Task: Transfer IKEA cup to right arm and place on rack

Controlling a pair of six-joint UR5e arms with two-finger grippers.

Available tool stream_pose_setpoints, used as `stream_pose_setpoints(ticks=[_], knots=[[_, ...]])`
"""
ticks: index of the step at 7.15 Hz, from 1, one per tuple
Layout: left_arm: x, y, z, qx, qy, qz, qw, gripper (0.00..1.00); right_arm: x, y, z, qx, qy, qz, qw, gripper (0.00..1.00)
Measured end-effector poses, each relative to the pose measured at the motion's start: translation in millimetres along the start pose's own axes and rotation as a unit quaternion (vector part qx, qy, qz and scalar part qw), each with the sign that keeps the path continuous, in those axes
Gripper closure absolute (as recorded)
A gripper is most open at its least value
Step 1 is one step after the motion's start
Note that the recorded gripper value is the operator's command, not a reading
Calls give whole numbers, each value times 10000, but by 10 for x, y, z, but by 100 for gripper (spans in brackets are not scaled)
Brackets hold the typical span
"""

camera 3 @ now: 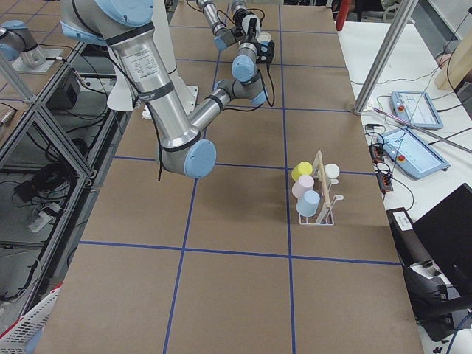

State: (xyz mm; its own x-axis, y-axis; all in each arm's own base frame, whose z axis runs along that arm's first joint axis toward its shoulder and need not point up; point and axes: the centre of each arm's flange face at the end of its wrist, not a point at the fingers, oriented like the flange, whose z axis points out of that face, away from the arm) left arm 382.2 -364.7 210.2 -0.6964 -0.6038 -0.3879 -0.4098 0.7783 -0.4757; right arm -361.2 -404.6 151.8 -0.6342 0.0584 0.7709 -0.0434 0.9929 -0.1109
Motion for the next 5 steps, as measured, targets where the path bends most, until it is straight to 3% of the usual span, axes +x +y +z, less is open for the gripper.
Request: stream_pose_setpoints(ticks=[1, 2, 3, 4, 5], knots=[[1, 13, 23, -23, 10, -5, 10000, 100, 3, 13, 26, -22, -4, 9, 10000, 9], [-1, 17, 34, -32, 13, -6, 10000, 100, 7, 27, 43, -41, -9, 17, 10000, 25], [-3, 15, 40, -32, 12, -4, 10000, 75, 9, 35, 52, -54, -14, 18, 10000, 49], [-10, 11, 42, -29, 8, -3, 10000, 38, 5, 39, 55, -61, -21, 10, 10000, 73], [-14, 8, 43, -25, 4, 10, 10000, 0, 4, 44, 56, -70, -26, 3, 10000, 81]])
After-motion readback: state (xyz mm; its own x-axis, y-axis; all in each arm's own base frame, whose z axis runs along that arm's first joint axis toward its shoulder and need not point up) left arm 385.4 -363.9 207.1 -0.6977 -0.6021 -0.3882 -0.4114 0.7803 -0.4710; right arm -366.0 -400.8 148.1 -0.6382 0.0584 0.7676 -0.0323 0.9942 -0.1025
